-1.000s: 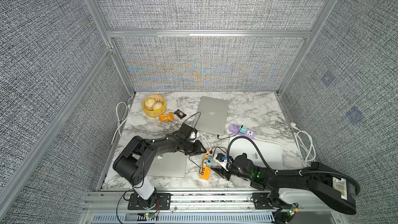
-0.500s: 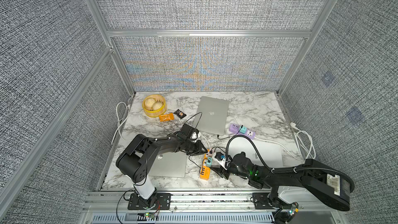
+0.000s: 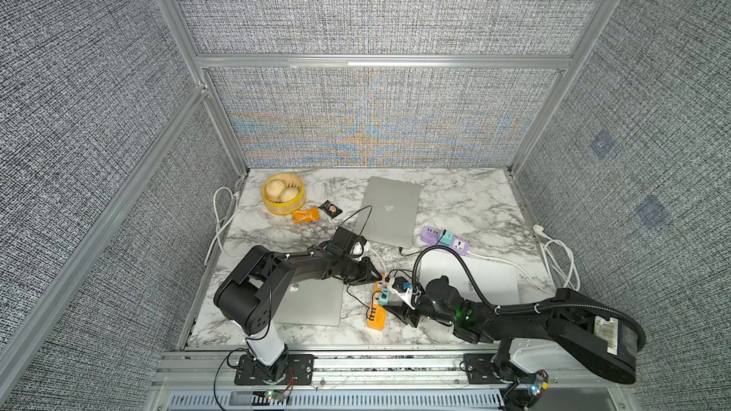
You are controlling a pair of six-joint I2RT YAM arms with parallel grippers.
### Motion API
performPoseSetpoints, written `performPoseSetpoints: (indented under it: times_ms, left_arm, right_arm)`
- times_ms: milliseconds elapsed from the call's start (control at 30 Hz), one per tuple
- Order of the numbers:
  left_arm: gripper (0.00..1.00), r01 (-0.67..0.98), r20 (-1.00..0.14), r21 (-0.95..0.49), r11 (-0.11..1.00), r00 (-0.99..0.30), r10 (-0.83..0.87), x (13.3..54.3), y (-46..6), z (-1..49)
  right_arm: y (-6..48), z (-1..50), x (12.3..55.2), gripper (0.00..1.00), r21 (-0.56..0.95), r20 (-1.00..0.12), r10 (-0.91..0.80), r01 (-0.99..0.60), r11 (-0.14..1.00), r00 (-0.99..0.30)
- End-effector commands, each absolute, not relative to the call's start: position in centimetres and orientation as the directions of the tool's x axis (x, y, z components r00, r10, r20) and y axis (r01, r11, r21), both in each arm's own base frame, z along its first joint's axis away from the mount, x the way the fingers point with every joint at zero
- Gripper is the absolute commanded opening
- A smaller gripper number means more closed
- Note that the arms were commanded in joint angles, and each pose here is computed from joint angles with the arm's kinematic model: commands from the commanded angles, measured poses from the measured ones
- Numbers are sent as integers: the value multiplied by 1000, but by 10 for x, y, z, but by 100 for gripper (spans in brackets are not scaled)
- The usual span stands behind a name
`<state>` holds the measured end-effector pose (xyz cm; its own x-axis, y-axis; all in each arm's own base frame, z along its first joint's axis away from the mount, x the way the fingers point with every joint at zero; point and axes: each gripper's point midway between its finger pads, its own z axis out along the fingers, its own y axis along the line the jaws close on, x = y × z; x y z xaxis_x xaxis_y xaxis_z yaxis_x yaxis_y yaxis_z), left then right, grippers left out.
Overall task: Unplug the laptop charger
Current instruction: Remove the plug from the socket.
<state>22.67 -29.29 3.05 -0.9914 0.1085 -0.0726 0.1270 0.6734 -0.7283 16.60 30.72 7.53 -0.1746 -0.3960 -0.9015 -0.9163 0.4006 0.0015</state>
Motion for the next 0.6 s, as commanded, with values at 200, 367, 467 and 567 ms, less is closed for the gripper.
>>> performPoseSetpoints:
  times_ms: [200,367,467,567]
  left_arm:
    - [24,88,-31,-661,745,-995,90,221,-279,10]
    - [24,86,-28,-659,747,-996,90,220,-279,9]
    - [23,85,-24,-658,748,-995,92,219,-279,7]
    - [23,83,-22,-656,750,-996,91,219,-280,6]
  right_arm:
    - [314,81,168,51,-9,-914,-377,-923,384,-147]
    - [316,82,168,49,-13,-916,-375,-925,381,-142]
    - [317,82,167,46,-12,-914,-381,-929,370,-140]
    - [316,82,167,43,-15,-915,-380,-930,369,-136]
